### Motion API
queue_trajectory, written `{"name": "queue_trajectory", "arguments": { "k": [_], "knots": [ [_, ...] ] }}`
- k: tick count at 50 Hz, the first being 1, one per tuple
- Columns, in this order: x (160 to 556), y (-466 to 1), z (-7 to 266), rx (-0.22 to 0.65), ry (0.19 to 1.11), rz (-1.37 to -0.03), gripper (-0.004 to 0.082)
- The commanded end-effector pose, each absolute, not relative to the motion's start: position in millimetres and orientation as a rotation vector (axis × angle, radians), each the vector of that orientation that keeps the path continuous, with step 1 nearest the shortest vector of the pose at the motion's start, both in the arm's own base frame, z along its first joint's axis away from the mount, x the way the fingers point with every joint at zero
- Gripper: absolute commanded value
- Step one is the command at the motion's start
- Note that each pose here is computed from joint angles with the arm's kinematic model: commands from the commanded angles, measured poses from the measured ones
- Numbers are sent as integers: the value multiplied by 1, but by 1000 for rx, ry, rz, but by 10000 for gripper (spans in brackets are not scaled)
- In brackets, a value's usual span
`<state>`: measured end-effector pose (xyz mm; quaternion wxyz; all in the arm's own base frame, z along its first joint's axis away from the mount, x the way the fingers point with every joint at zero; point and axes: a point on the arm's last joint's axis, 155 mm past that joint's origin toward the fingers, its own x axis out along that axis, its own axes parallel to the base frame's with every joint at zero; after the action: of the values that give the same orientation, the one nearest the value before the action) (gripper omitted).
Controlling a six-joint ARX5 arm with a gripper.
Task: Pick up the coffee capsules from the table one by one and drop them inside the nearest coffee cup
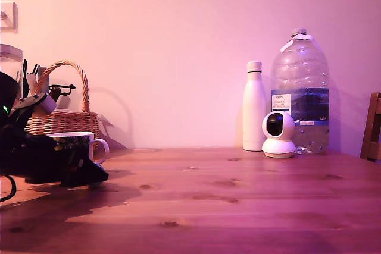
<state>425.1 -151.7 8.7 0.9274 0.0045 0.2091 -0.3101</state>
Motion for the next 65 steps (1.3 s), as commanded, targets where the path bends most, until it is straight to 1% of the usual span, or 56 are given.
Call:
{"name": "queue_trajectory", "arguments": {
  "k": [1, 3, 5, 8, 10, 13, 16, 25, 29, 30, 33, 37, 49, 55, 65],
  "knots": [
    [423, -151, 1, 6, 446, -638, 631],
    [422, -152, 0, 4, 451, -643, 604],
    [421, -152, -1, 3, 456, -645, 551],
    [421, -152, -1, 3, 456, -645, 424],
    [421, -152, 0, 3, 455, -645, 316],
    [422, -152, 0, 17, 450, -649, 184],
    [422, -152, 0, 17, 450, -649, 124],
    [421, -154, 1, 16, 446, -657, 122],
    [417, -160, 2, 0, 452, -682, 122],
    [416, -162, 2, -19, 459, -688, 122],
    [412, -168, 4, -37, 468, -712, 122],
    [406, -179, 10, -42, 469, -751, 122],
    [386, -206, 49, -44, 458, -858, 122],
    [375, -212, 72, -77, 461, -896, 122],
    [362, -208, 111, -78, 445, -906, 122]
  ]
}}
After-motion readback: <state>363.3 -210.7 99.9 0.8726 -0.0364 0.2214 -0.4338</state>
